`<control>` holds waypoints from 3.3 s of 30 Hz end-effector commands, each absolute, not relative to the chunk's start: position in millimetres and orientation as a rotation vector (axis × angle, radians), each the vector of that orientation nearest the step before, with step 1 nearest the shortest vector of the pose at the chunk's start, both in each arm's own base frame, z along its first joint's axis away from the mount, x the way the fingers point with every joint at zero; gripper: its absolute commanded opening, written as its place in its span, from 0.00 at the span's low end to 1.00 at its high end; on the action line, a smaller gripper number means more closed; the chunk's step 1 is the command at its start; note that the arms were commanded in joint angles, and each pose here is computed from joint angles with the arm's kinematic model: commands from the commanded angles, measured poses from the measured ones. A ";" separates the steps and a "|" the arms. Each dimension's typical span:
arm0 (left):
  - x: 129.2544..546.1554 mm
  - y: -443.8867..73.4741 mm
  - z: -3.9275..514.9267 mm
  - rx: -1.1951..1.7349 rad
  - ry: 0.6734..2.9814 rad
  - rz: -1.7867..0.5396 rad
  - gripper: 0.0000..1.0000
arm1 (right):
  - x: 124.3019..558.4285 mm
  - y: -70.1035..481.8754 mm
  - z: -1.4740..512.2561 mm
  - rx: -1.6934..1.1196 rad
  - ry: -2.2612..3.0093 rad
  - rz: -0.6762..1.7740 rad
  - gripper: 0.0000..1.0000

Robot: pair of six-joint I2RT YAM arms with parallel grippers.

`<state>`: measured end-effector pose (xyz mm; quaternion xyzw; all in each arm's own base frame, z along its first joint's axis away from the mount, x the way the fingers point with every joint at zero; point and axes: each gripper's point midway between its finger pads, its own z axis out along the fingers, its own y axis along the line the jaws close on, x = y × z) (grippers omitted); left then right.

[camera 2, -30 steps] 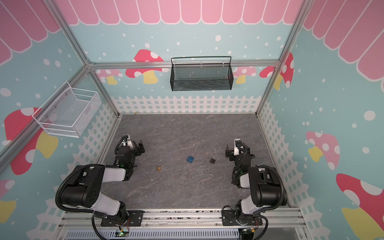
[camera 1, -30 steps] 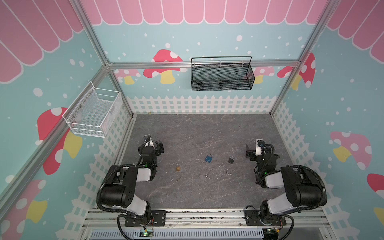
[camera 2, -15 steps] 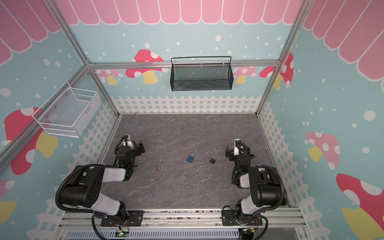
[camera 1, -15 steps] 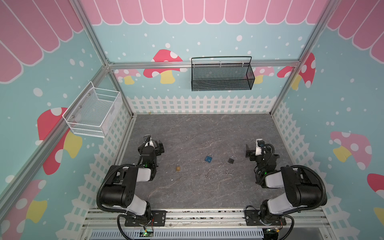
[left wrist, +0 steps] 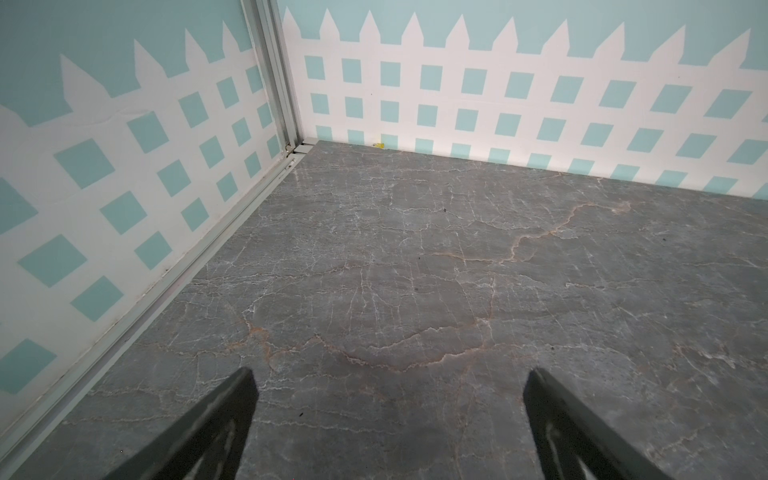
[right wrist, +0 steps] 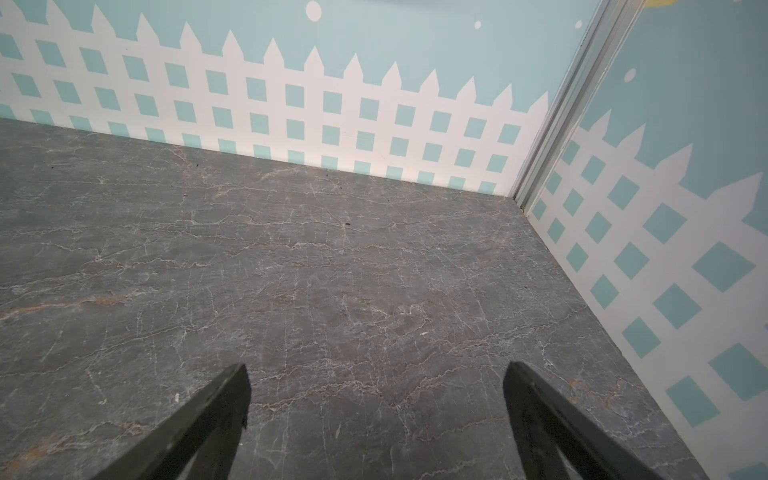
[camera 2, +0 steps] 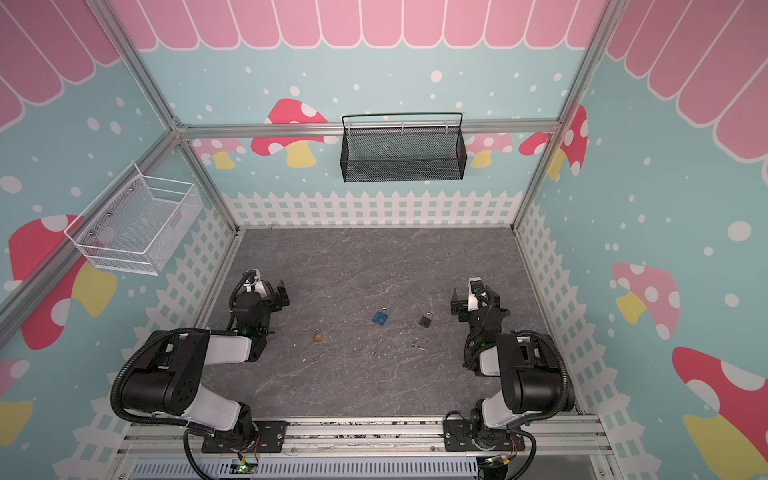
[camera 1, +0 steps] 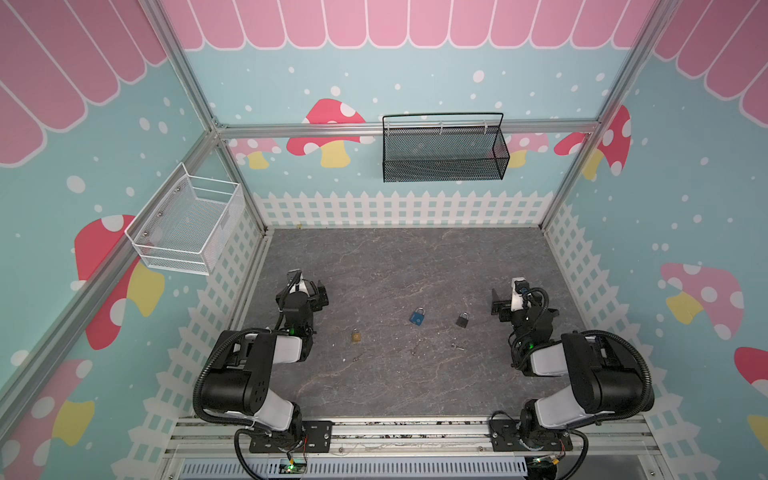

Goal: Unlock with the key

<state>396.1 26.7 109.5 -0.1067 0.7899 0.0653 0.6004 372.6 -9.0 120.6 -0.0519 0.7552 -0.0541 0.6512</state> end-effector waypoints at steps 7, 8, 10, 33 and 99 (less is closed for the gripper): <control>388.7 25.1 127.3 -0.236 1.747 0.137 1.00 | 376.0 0.4 135.4 -0.183 1.674 -0.107 0.98; 386.4 24.8 130.3 -0.236 1.738 0.134 1.00 | 376.1 -1.3 136.0 -0.172 1.675 -0.113 0.98; 382.1 24.8 135.8 -0.235 1.725 0.132 1.00 | 375.5 -3.3 139.5 -0.158 1.667 -0.119 0.98; 329.7 28.4 214.1 -0.689 1.591 -0.283 1.00 | 377.8 -20.0 149.0 0.459 1.872 0.211 0.97; 243.3 -227.0 143.2 -0.373 2.188 -0.838 1.00 | 243.4 181.8 36.2 -0.440 2.711 0.133 0.52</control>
